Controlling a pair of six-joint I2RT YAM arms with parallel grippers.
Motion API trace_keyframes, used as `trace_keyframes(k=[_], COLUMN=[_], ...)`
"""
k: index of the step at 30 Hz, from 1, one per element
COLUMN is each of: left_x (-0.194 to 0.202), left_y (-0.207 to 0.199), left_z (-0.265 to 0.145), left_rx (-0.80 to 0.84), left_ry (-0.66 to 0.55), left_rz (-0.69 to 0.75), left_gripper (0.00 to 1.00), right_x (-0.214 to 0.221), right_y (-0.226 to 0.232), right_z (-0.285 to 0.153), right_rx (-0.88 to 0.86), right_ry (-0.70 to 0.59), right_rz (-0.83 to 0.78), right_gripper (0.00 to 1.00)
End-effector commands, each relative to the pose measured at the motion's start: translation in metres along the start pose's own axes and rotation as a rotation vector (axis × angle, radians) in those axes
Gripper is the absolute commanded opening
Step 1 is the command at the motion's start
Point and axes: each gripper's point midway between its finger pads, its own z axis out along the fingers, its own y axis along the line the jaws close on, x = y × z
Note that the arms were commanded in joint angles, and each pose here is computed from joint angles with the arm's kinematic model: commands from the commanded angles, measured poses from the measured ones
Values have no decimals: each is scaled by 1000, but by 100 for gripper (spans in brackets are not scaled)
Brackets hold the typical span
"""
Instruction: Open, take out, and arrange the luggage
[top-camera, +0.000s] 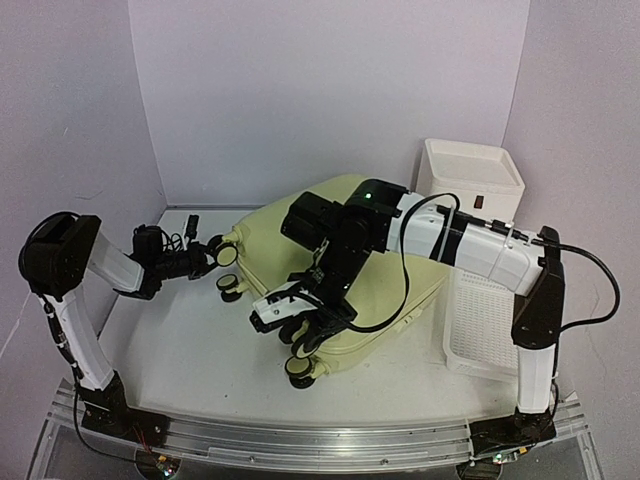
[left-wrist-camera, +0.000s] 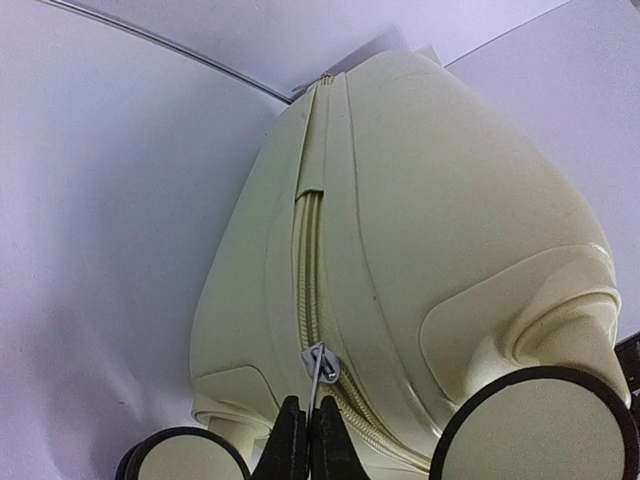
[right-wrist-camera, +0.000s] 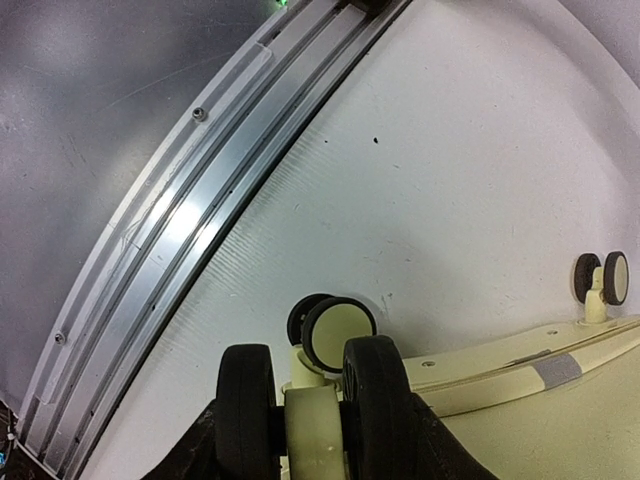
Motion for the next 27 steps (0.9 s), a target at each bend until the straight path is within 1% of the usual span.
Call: trace_keyframes(k=[1,3,5,6,8,9,10,11,13,14,15,16,17,18,19,20,22,23,24,25,27], left_x=[-81,-82,-82,-80,-77,-76,-74,-72,-70,-62,-58,-58,-53,-50,-48,-43,-26,-20,-13,-6,5], left_y=[87,75,71,71,74,73,73,70,59,55,49,41,32,22,6,-7,-37,-49,-64,-81,-116], left_z=[-23,-3,8,9,-2,-11,-19,-27,-41,-50,-58,-67,-75,-80,-85,-86,-80,-80,-77,-74,-71], left_rx=[-375,-348,-347,-353,-397,-422,-451,-481,-526,-567,-595,-615,-623,-615,-582,-539,-427,-387,-340,-289,-175], left_ry=[-324,-306,-300,-300,-319,-332,-336,-331,-308,-280,-266,-263,-256,-257,-262,-251,-199,-180,-156,-128,-69], left_rz=[-72,-25,-6,-12,-26,-25,-29,-33,-27,-51,-63,-65,-80,-97,-117,-138,-156,-161,-153,-138,-91], left_gripper=[0,0,0,0,2,7,14,20,29,35,45,51,55,61,67,70,77,78,78,78,78], right_x=[-24,-26,-28,-29,-27,-25,-23,-22,-20,-18,-17,-15,-13,-13,-13,-13,-12,-15,-17,-19,-19], right_y=[86,84,83,82,74,69,63,57,49,44,36,32,27,21,17,12,2,2,3,4,7], right_z=[-40,-40,-40,-41,-40,-39,-36,-34,-31,-29,-28,-27,-27,-28,-28,-30,-36,-41,-45,-50,-62], right_rx=[-323,-324,-322,-318,-281,-254,-222,-189,-140,-110,-74,-52,-26,3,26,53,117,129,135,148,185], right_ry=[-113,-118,-122,-124,-111,-100,-90,-86,-89,-83,-82,-75,-68,-66,-65,-69,-72,-86,-100,-117,-135], right_rz=[325,331,333,333,346,357,380,392,402,413,419,427,438,450,461,478,522,535,544,557,594], right_gripper=[9,8,8,8,10,11,16,19,23,25,26,29,31,33,37,44,62,77,96,98,98])
